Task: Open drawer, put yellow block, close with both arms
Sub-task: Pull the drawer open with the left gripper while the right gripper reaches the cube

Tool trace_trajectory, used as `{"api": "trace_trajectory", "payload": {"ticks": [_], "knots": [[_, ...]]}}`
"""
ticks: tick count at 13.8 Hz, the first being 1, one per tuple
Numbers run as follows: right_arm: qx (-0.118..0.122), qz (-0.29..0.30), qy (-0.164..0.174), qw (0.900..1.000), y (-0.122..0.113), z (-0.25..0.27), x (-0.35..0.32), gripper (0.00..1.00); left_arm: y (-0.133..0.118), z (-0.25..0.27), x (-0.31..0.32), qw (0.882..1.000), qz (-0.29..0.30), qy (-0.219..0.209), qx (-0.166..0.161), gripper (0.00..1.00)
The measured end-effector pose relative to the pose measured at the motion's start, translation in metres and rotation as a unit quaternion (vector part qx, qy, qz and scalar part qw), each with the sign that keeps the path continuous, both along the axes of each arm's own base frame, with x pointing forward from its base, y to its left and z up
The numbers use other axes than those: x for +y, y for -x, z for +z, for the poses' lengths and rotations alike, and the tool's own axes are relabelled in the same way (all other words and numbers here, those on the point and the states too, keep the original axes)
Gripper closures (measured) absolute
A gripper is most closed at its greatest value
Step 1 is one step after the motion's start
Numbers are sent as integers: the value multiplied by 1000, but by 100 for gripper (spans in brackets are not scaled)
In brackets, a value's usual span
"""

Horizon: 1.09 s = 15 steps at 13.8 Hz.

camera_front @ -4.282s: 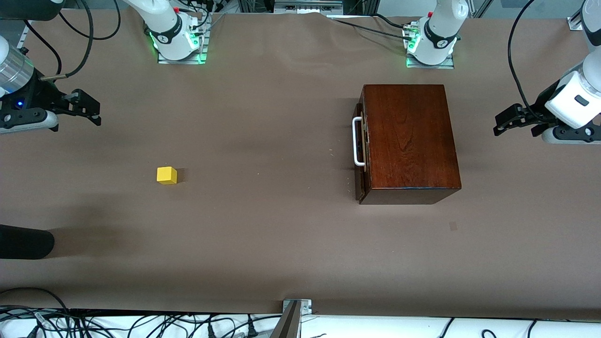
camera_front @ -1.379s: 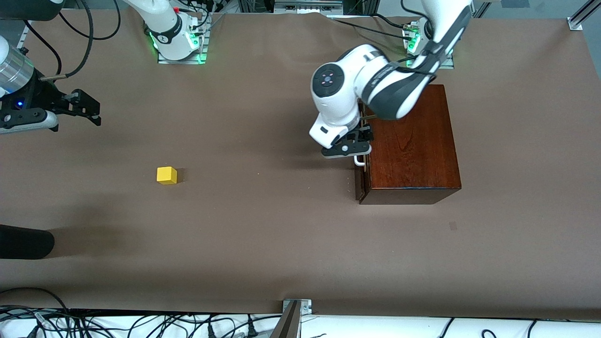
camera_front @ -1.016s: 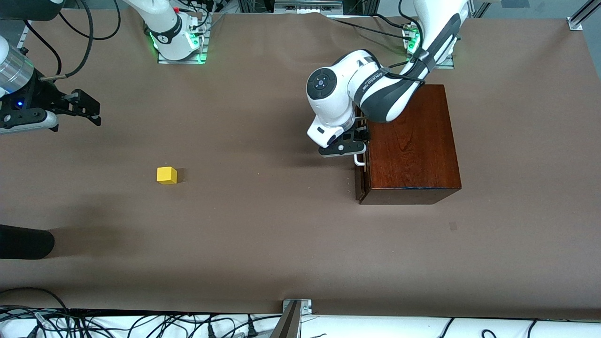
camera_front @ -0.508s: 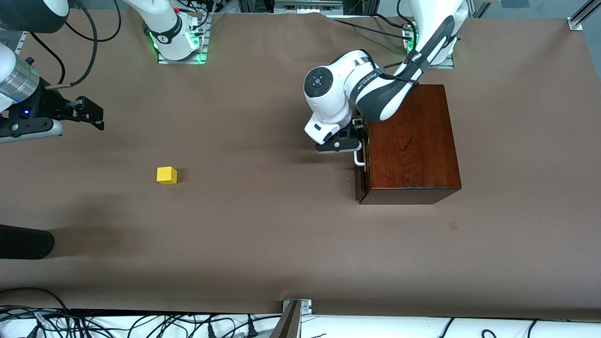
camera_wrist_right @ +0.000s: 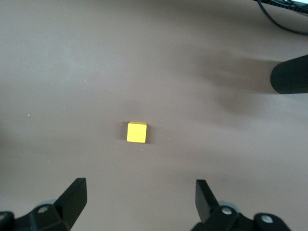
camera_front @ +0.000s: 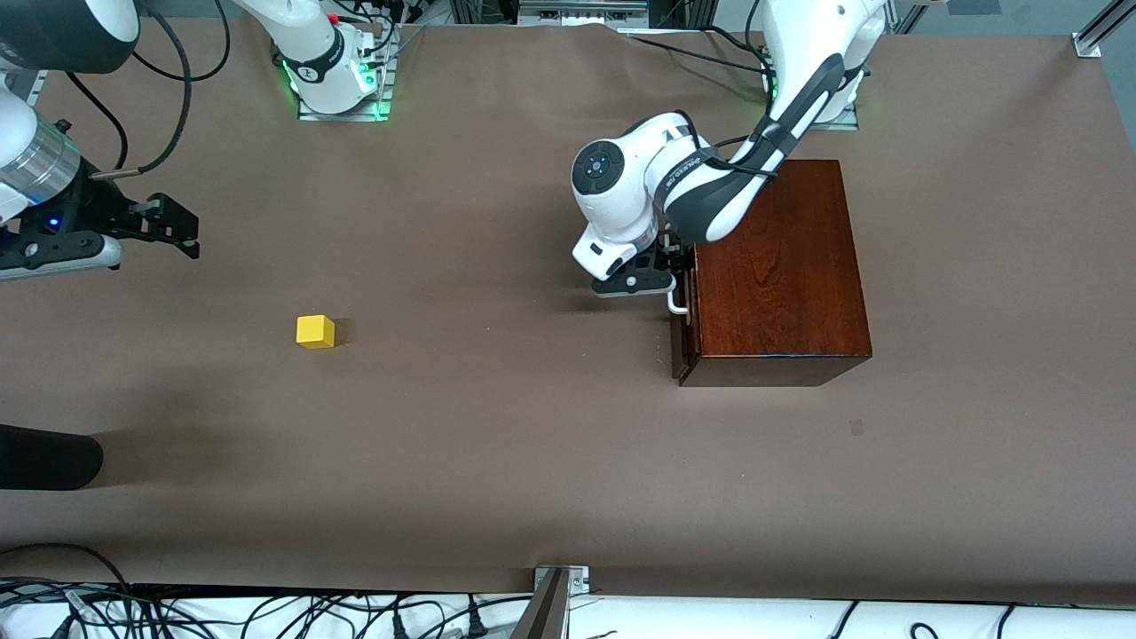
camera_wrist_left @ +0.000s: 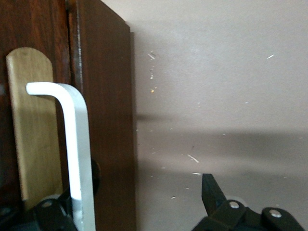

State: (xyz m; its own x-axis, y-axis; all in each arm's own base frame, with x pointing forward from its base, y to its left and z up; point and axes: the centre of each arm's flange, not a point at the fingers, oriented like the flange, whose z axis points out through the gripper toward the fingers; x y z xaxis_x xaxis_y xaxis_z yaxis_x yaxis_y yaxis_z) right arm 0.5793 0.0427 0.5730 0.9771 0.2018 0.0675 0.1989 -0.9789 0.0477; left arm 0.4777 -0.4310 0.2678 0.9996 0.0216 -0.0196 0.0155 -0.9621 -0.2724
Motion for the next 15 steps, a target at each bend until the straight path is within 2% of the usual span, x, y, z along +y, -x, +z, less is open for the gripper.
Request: {"api": "trace_trajectory", "payload": {"ticks": [3, 5, 8, 12, 15], "knots": [[-16, 9, -2, 1000, -2, 6, 12, 0, 4, 2, -9, 1000, 0, 7, -12, 0], [-15, 9, -2, 1000, -3, 4, 11, 0, 6, 4, -18, 999, 6, 27, -26, 0], [-3, 8, 2, 1000, -9, -9, 6, 0, 6, 6, -28, 998, 12, 45, -40, 0], [35, 30, 10, 999, -20, -49, 7, 0, 8, 7, -52, 997, 8, 56, -44, 0], [43, 28, -4, 999, -21, -82, 10, 0, 8, 4, -58, 998, 4, 51, -44, 0]]}}
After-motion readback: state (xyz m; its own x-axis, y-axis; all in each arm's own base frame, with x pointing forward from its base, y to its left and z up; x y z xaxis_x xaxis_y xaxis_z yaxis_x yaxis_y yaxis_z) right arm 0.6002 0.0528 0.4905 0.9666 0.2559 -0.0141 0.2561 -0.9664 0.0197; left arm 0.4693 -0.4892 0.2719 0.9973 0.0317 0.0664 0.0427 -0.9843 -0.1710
